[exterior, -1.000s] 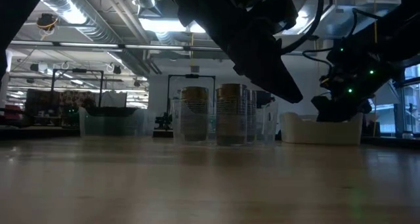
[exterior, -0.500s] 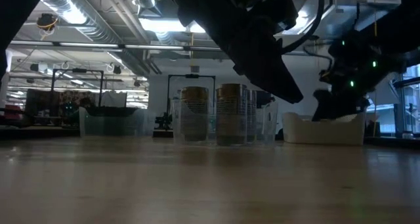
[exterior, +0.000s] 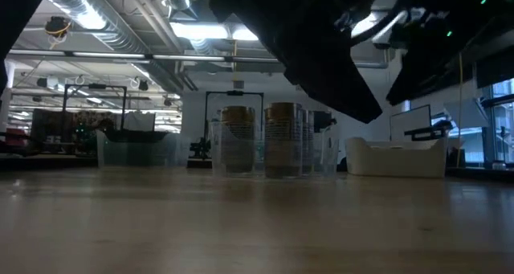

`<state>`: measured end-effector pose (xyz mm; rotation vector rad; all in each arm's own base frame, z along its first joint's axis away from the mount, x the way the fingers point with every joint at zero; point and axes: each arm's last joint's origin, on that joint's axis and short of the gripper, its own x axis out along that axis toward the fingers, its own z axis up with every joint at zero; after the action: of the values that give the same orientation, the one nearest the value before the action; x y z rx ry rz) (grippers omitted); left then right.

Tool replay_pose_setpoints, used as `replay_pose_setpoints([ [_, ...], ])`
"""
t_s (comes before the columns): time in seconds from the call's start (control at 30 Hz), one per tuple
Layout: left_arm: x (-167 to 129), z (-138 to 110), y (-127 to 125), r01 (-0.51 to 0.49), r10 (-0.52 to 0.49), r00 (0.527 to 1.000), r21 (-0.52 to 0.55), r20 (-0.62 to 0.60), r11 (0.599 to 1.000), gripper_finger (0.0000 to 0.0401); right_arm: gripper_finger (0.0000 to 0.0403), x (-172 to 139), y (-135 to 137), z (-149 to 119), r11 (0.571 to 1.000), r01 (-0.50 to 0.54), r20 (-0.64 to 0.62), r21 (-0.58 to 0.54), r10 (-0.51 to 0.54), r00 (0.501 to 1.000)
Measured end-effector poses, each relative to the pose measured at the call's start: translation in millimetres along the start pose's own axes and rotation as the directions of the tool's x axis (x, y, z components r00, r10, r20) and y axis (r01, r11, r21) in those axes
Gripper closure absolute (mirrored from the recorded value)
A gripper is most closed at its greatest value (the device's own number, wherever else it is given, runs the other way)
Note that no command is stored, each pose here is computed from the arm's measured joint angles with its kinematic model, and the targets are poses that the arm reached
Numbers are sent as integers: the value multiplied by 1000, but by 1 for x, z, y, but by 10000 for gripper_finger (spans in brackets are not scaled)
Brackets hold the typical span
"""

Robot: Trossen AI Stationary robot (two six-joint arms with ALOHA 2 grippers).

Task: Sort spices by type
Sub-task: Put the brown seasoning bottle into the white bin

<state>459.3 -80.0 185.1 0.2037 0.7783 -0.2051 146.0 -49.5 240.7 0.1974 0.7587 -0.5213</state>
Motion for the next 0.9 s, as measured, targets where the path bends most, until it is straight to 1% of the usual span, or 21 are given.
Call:
replay_pose_setpoints([
  [0.1,0,1,-9,1,-1,1000,-10,2,1000,146,123,-7,19,-2,992,-125,-22,-35,124,992],
  [0.2,-1,3,-19,7,-7,1000,-26,4,1000,146,123,-15,39,-8,968,-239,-54,-79,235,971],
  [0.37,-2,5,-38,13,-12,1000,-63,11,998,146,123,-30,70,-23,892,-421,-118,-164,406,906],
  [0.47,-3,6,-51,-14,15,1000,-81,15,997,146,123,-38,87,-32,849,-498,-161,-174,474,866],
  [0.6,-5,9,-66,-41,45,998,-114,37,993,146,123,-49,111,-41,819,-545,-239,-179,501,832],
  [0.7,-6,10,-76,-61,68,997,-142,44,988,146,123,-60,129,-42,809,-561,-314,-176,494,811],
  [0.9,-9,10,-92,-121,133,990,-200,51,972,146,123,-85,164,-41,828,-527,-460,-190,399,793],
])
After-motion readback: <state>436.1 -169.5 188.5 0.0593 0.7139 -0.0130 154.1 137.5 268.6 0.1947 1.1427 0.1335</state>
